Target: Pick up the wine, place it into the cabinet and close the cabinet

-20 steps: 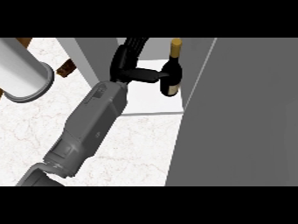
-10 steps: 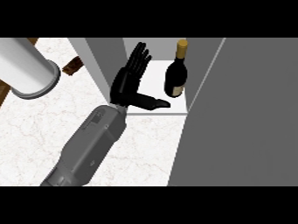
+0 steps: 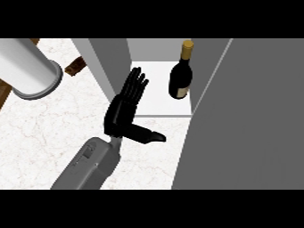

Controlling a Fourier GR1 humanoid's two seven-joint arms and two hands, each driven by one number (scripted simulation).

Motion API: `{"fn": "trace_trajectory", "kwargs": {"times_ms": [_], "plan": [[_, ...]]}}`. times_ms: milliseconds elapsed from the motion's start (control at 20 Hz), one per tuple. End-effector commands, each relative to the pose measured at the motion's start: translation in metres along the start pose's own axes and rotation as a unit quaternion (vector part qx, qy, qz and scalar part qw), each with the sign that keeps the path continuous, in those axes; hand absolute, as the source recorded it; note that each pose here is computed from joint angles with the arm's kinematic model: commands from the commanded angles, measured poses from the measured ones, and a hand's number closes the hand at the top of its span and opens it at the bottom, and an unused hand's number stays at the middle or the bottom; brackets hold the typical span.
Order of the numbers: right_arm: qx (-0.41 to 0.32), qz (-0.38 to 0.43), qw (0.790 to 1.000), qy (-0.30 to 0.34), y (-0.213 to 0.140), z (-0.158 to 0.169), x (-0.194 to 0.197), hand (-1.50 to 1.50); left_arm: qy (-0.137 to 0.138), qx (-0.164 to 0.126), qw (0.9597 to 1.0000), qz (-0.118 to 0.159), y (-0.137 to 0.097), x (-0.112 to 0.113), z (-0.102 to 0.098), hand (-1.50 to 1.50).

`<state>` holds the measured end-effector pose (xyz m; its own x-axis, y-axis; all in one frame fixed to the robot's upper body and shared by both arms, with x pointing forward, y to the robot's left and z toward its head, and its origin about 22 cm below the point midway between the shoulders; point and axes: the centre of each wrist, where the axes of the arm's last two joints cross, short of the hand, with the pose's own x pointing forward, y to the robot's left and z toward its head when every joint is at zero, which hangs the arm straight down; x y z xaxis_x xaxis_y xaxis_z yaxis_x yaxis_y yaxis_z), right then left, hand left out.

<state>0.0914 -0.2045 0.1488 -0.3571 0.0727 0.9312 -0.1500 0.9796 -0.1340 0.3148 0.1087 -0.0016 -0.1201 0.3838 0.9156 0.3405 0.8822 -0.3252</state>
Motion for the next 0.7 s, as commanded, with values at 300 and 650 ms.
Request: {"fn": "trace_trajectory", "kwargs": {"times_ms": [300, 650], "plan": [[0.025, -0.039, 0.999, -0.010, -0.004, 0.018, 0.054, -1.50, -0.002, 0.015, 0.9994, 0.032, 0.017, 0.018, 0.070, -1.50], [0.094, -0.049, 0.994, -0.006, -0.004, 0.013, 0.048, -1.50, -0.016, 0.024, 0.9989, 0.038, 0.047, 0.025, 0.097, -1.50]]}}
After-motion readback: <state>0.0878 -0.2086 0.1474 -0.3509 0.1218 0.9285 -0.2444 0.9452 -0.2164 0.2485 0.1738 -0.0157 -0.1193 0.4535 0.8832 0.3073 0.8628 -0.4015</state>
